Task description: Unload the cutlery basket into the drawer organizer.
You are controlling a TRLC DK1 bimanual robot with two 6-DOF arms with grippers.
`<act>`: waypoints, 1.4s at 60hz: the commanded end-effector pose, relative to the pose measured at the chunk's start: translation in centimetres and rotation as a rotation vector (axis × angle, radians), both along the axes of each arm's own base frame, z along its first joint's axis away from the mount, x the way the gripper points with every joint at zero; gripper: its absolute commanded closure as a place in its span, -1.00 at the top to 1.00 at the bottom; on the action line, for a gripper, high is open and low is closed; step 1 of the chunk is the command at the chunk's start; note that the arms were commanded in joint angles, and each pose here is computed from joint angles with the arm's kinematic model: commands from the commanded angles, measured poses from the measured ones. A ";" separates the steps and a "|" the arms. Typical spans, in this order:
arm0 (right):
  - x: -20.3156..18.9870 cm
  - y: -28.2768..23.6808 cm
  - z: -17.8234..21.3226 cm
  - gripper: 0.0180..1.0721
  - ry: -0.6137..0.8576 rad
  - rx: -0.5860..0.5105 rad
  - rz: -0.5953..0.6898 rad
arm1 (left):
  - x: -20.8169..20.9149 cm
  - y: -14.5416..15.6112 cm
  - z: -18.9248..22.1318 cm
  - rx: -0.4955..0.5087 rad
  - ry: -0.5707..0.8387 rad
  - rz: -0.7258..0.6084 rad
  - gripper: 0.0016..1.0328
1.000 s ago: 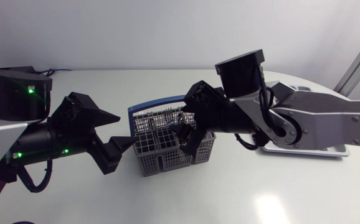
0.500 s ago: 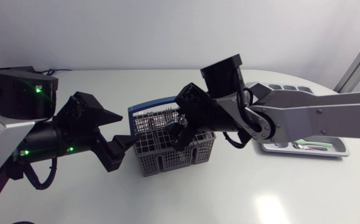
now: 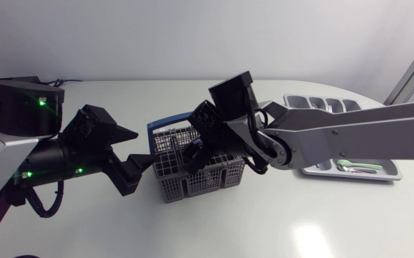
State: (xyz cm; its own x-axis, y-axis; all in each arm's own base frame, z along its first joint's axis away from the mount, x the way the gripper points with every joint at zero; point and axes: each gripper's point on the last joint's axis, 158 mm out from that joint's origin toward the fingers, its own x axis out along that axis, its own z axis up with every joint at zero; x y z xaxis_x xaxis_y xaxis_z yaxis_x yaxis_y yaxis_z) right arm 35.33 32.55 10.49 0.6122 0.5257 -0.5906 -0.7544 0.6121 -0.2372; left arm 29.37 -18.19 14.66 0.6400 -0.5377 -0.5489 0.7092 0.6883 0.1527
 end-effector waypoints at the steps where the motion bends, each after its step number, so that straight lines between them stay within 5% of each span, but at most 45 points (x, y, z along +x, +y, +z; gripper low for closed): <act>1: 0.7 0.8 0.6 0.36 -0.021 0.030 -0.026 | 0.1 0.2 0.5 -0.020 -0.002 0.017 0.90; 31: 0.3 0.2 0.9 -0.32 -0.045 0.049 -0.026 | 0.1 0.1 0.4 -0.019 0.001 0.016 0.90; 84: -1.0 -2.5 1.8 -0.41 -0.040 0.094 0.020 | -0.2 -0.8 0.9 -0.025 -0.005 -0.008 0.90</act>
State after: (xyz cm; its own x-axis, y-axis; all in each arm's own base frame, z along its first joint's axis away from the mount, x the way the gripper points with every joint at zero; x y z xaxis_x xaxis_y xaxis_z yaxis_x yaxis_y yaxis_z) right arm 34.14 30.82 12.94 0.6252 0.5930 -0.5074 -0.7572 0.6185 -0.2101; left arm 29.06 -18.67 14.67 0.6311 -0.5481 -0.5490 0.7204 0.6765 0.1529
